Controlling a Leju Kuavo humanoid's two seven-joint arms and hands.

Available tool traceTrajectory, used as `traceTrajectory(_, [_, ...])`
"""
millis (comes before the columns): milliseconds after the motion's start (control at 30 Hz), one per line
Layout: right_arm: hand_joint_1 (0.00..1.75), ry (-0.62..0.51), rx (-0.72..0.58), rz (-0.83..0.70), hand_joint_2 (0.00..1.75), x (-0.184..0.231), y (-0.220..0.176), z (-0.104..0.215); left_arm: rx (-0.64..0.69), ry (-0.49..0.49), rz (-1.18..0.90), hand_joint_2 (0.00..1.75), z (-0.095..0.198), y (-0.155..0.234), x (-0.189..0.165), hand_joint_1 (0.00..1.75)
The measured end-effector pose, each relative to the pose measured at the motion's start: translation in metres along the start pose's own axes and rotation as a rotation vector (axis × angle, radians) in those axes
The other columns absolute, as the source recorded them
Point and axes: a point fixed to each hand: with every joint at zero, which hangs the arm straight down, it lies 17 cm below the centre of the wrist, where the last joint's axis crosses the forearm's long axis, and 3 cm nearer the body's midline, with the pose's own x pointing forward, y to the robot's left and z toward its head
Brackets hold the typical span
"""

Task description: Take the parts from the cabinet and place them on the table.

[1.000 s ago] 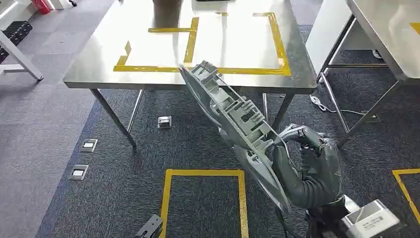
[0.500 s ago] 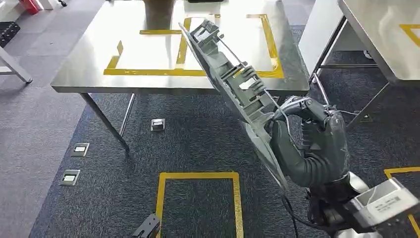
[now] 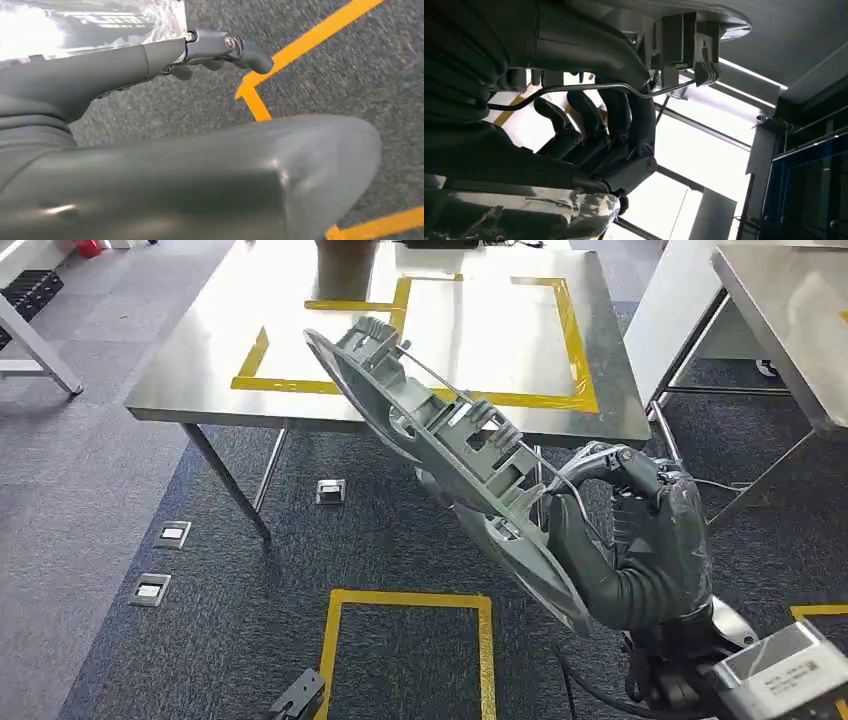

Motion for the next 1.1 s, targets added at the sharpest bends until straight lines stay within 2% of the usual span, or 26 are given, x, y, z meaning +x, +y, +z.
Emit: traceTrajectory(1100, [1.75,-0.021,0.041,-0.009,1.75,0.006,0.01,-0.005,0.001,-0.002,0.005,1.75,0.001,-0.003,-0.005,0.0])
